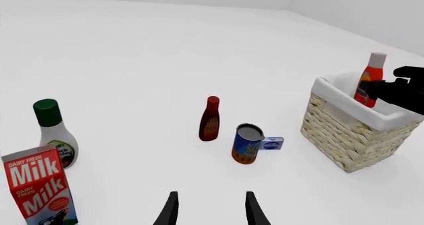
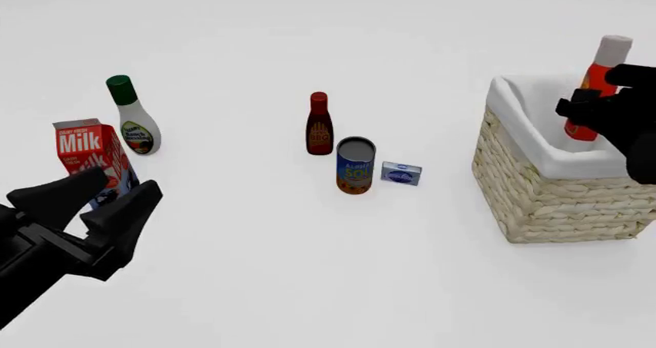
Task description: Pick the ketchup and place it in the basket.
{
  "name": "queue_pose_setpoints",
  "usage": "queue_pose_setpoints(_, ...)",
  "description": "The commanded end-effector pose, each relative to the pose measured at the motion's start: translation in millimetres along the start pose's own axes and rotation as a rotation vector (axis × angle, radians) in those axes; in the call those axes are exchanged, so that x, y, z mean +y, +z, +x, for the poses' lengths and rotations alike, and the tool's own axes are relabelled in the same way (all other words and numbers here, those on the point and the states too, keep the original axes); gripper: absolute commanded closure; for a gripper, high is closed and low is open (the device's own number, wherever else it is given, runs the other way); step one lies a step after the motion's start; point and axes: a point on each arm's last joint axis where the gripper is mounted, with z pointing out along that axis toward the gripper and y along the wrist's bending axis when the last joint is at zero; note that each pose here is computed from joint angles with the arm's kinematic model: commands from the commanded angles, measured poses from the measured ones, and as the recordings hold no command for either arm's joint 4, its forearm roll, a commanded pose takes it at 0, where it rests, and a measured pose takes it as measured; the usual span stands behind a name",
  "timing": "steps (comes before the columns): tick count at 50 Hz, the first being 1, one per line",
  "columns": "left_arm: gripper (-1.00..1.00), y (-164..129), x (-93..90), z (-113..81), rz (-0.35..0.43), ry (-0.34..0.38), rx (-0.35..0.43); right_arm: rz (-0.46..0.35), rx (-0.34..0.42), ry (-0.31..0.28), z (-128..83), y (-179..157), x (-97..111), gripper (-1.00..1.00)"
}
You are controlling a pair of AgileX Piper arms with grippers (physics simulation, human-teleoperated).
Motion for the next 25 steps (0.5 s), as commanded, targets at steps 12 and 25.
queue_pose_setpoints(12,-1.00,-2.2,0.6,-0.7,-0.005,-0.001,-0.005,0.003,0.002,0.008,1.5,5.4,-1.2,1.00)
queue_pose_setpoints(25,-1.00,-2.6,0.5,-0.8,-0.005,-0.003,-0.007,0.006,0.004,0.007,0.6,4.2,-2.4,-1.00)
